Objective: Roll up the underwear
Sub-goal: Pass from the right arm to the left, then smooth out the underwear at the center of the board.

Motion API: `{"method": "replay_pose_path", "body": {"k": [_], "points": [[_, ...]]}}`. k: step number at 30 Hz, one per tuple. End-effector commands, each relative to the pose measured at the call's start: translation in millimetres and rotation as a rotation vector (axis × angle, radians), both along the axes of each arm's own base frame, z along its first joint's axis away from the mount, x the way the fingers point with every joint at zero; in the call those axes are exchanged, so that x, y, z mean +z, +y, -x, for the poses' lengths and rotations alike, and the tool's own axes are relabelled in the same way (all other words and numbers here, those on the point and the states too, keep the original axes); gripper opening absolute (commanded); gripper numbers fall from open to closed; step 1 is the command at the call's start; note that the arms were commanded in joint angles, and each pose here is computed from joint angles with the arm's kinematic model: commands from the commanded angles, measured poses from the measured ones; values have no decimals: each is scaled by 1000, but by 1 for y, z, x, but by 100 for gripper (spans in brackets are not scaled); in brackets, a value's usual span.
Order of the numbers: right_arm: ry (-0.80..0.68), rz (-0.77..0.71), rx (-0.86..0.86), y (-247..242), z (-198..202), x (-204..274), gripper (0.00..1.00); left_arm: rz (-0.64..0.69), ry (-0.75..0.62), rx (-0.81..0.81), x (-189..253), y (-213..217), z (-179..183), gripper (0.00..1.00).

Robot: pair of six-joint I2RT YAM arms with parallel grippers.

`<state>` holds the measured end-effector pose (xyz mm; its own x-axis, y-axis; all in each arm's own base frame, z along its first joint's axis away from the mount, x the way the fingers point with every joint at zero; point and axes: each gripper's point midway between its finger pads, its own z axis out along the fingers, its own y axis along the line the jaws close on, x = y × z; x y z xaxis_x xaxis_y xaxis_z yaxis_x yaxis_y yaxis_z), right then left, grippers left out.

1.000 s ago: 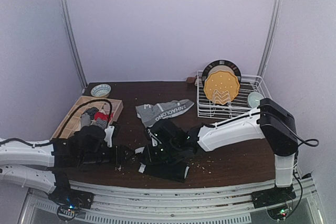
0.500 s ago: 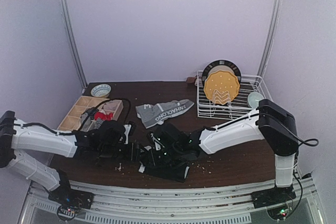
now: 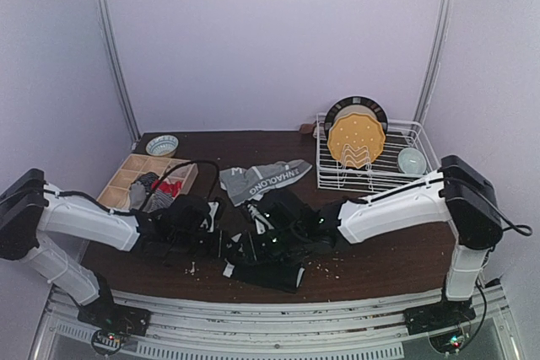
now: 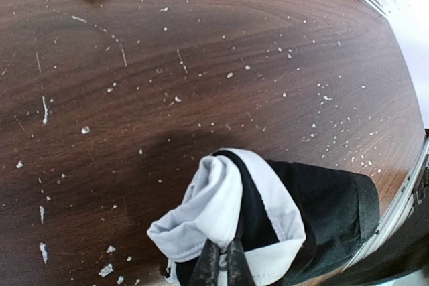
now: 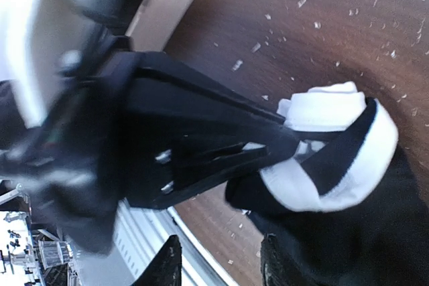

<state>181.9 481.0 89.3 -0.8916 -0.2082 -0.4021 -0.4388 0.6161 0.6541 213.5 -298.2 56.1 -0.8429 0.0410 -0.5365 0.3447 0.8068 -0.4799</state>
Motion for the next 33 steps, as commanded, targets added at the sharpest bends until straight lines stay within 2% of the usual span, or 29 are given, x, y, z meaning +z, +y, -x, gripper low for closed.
{"method": "replay_pose_path", "body": {"k": [1,6,10,23,26,31,33], "points": [[-95,48,-44,-34,-1,26,41,25,-59,-5,16,1,-5,0],[-130,208,-212,-98,-8,7,50,18,-73,-27,18,10,3,0],[-78,210,-305,-127,-1,-13,59,27,-78,-48,21,14,10,0],[125,116,-353,-118,16,-58,65,50,-40,-81,3,16,22,0],[185,118,-365,-117,20,-74,56,56,-39,-90,1,14,23,0],[155,181,-427,-137,13,-85,10,61,-34,-95,-4,16,26,0],[116,214,-456,-152,9,-85,0,56,-31,-80,-6,20,26,0]]}}
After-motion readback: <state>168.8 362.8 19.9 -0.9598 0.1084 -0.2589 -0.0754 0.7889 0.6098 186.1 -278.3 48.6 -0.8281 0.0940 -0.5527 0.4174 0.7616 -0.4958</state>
